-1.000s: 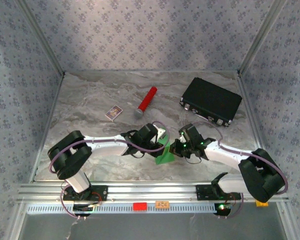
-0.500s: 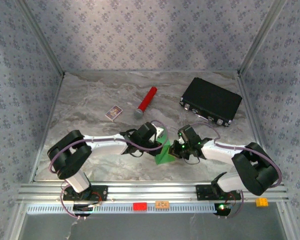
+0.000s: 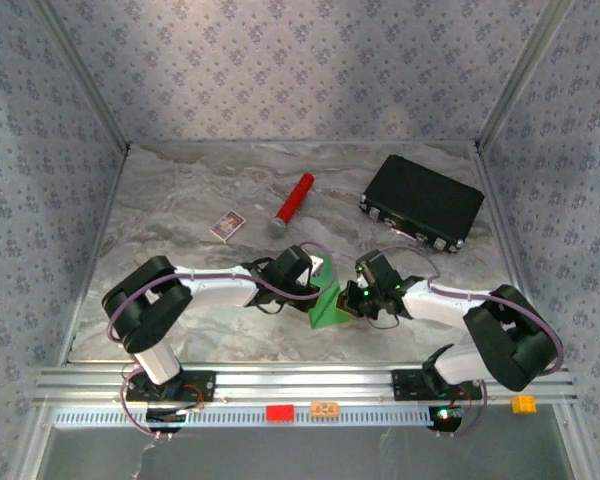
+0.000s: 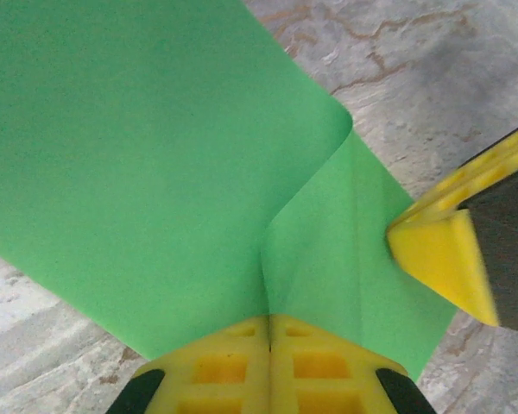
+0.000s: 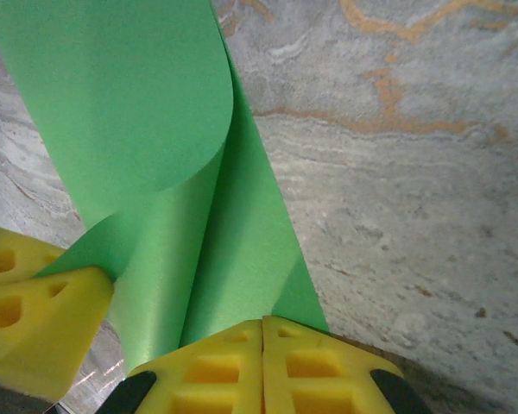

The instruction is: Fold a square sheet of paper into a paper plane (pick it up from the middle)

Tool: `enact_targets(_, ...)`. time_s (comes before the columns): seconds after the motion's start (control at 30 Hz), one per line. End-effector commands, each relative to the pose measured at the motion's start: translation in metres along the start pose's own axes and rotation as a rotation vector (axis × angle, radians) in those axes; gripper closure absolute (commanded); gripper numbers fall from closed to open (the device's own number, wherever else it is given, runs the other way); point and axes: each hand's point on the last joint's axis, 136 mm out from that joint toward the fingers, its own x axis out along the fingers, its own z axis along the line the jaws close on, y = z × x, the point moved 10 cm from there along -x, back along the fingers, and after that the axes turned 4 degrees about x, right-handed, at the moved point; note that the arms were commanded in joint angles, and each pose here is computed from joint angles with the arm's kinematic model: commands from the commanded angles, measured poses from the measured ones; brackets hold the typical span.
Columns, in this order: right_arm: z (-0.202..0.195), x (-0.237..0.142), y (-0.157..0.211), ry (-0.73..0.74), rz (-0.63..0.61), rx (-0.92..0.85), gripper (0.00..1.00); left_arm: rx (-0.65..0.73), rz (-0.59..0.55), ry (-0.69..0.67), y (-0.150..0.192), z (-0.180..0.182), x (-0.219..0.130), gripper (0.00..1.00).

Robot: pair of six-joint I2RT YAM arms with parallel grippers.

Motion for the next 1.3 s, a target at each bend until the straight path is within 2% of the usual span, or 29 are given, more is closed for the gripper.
enact_targets(0.0,-0.012,0.003,0.007,0.079,0.018,0.028,0.91,0.014,-0.001,-0.021,-0.007,0.002,0.003,0.98)
enact_targets(0.37,-0.004,0.001,0.005,0.054,0.012,0.006,0.89,0.016,0.019,-0.025,-0.002,0.005,0.011,0.98)
enact_targets(0.63,0.022,-0.003,0.003,-0.082,0.008,-0.048,0.87,0.011,0.019,-0.011,-0.001,0.005,0.011,0.98)
enact_targets(0.9,0.0,0.013,0.008,0.045,0.042,0.0,0.9,0.014,-0.002,0.0,-0.007,0.003,0.005,0.98)
enact_targets(1.27,-0.003,0.014,0.009,0.065,0.034,-0.001,0.91,0.019,-0.031,-0.014,-0.011,0.004,-0.002,0.99)
